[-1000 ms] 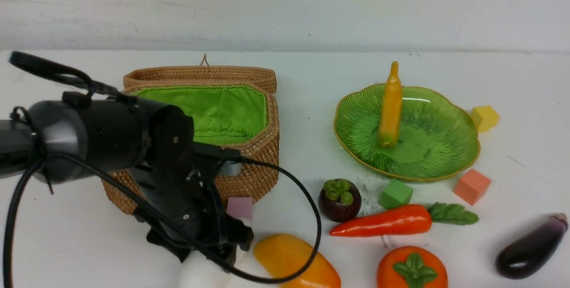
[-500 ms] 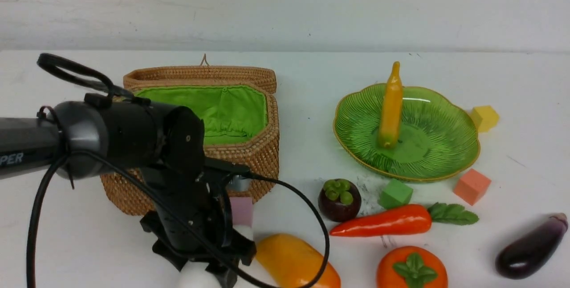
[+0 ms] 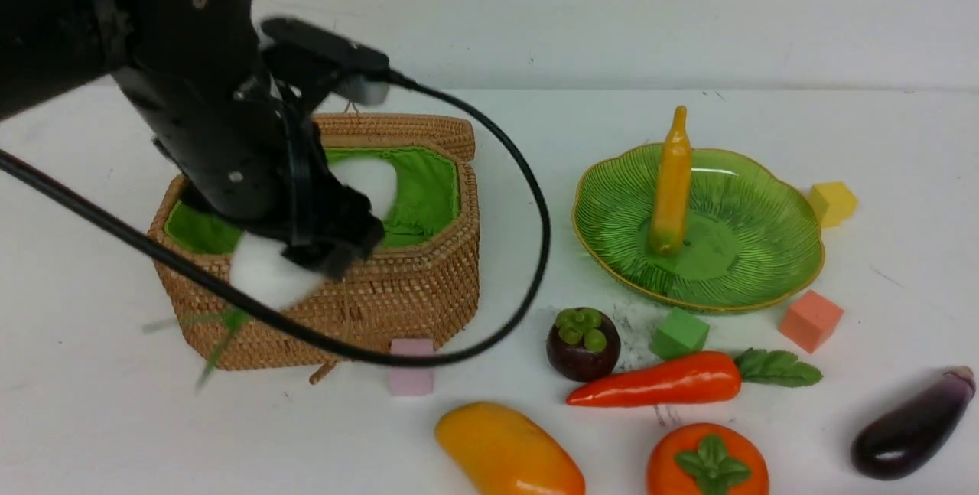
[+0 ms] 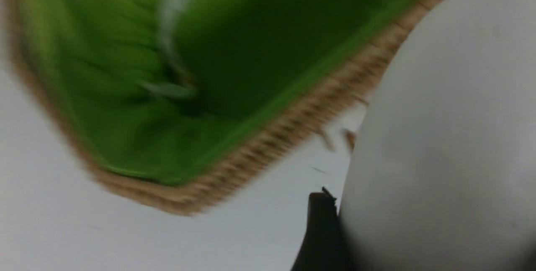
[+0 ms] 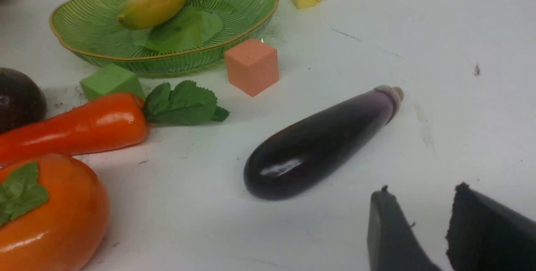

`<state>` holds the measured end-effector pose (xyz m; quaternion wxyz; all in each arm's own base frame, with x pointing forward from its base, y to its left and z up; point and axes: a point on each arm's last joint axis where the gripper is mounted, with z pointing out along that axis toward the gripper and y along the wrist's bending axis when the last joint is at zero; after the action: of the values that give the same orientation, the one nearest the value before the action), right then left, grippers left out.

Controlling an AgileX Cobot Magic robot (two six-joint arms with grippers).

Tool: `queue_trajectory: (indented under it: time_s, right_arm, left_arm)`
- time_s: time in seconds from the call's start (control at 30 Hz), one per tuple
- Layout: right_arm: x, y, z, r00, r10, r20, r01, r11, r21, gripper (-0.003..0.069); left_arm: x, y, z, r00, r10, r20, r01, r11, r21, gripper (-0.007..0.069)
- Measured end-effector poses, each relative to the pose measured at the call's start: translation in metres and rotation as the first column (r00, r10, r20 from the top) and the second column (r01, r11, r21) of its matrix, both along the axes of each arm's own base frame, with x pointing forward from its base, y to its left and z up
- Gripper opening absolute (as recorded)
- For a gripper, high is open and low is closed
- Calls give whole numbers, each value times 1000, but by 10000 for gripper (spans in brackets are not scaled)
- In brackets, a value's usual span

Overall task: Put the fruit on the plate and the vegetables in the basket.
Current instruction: Take a daikon with your left arm and place it on the basket on the left.

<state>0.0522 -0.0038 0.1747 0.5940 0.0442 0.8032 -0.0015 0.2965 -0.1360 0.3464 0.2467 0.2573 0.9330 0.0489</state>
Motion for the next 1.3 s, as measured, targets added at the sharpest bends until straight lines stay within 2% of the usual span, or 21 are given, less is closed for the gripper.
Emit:
queue_trajectory:
  time_s: [0.03,0.07,0.13,0.2,0.33,0.43,0.6,0.8,0.93,1.07,1.1,1.17,1.3]
  right_arm:
    - [0,0,0,1000,0,0,0,1000,0,243]
    - [0,0,0,1000,0,0,0,1000,0,243]
    - [0,0,0,1000,0,0,0,1000,0,243]
    - [0,0,0,1000,0,0,0,1000,0,243]
    - [0,0,0,1000,0,0,0,1000,0,243]
    - [0,0,0,1000,0,0,0,1000,0,243]
    - [0,0,0,1000,0,0,0,1000,0,243]
    - [0,0,0,1000,0,0,0,1000,0,243]
    - [0,0,0,1000,0,0,0,1000,0,243]
    - [0,0,0,1000,0,0,0,1000,0,243]
    - [0,0,0,1000,0,0,0,1000,0,243]
    - [0,0,0,1000,0,0,0,1000,0,243]
    - [0,0,0,1000,0,0,0,1000,0,243]
  left_arm:
    - [3,2,4,999,-4,41,3,1000,31,489]
    - [12,7,10,989,-30,147,13,993,117,489]
    - [20,9,12,974,-62,218,23,984,178,489]
    - [41,6,10,930,-138,340,45,963,267,489]
    - [65,-6,-13,906,-188,380,72,952,298,489]
    - [79,-13,-41,924,-196,329,87,944,318,489]
    - [88,-18,-65,944,-160,287,69,951,303,489]
    - [89,-18,-68,950,-93,297,16,968,251,489]
    - [88,-16,-69,957,-66,284,-9,967,255,489]
    - [86,-15,-69,960,-55,274,-19,965,260,537]
    - [85,-14,-66,959,-53,279,-22,966,256,588]
    - [82,-13,-57,954,-51,295,-24,970,243,631]
    - [70,-8,-32,942,-56,330,-17,977,214,654]
